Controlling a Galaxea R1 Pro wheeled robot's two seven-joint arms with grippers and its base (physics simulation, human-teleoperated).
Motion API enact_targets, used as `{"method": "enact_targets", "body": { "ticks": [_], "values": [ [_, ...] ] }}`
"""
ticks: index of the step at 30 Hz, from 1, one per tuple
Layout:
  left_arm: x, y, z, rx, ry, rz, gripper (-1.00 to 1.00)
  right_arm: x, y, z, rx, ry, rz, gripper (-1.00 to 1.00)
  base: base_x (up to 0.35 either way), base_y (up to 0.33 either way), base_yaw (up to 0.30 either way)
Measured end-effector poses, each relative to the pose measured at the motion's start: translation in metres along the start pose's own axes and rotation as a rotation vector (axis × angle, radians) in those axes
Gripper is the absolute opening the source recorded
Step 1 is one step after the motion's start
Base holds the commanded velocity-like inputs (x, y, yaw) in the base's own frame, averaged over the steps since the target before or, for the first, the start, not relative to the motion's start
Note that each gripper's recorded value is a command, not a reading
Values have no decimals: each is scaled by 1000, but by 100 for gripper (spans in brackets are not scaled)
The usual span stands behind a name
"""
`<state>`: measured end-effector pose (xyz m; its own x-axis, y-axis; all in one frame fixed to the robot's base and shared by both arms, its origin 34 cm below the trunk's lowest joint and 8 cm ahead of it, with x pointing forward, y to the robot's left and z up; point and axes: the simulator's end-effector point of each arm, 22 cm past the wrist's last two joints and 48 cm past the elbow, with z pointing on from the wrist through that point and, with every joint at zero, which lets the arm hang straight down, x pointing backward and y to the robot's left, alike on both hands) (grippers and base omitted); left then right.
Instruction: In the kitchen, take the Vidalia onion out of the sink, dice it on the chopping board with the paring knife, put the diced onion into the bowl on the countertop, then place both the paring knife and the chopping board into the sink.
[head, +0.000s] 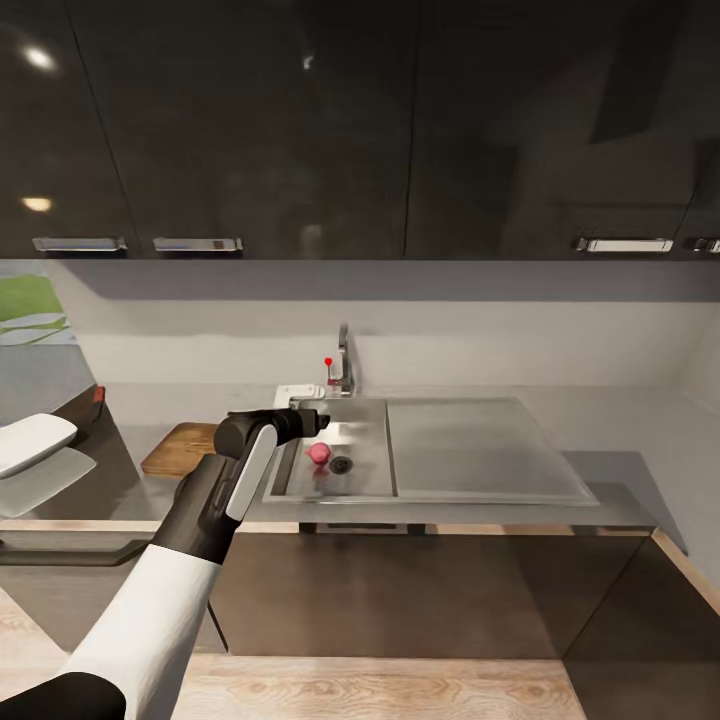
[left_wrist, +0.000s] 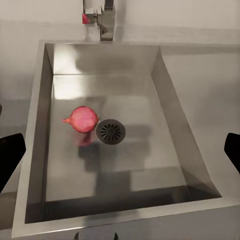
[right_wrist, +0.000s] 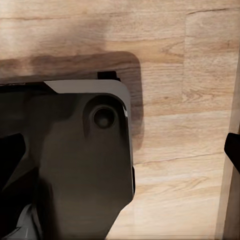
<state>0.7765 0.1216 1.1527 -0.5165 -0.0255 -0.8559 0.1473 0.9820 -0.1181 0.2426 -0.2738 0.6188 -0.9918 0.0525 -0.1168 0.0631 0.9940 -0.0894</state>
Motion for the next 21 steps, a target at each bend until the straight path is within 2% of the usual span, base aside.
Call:
{"method": "enact_targets", "body": {
  "ticks": [6, 16, 21],
  "values": [
    [5, 1, 3, -2, 14, 0, 100, 2, 0, 0, -2, 6, 0, 100, 45, -20, 0],
    [27, 4, 15, -8, 67, -3, 100, 7, 1, 1, 3, 17, -1, 100, 265, -156, 0],
    [34, 6, 23, -12, 71, -10, 100, 10, 1, 1, 3, 24, -2, 100, 282, -172, 0]
  ]
}}
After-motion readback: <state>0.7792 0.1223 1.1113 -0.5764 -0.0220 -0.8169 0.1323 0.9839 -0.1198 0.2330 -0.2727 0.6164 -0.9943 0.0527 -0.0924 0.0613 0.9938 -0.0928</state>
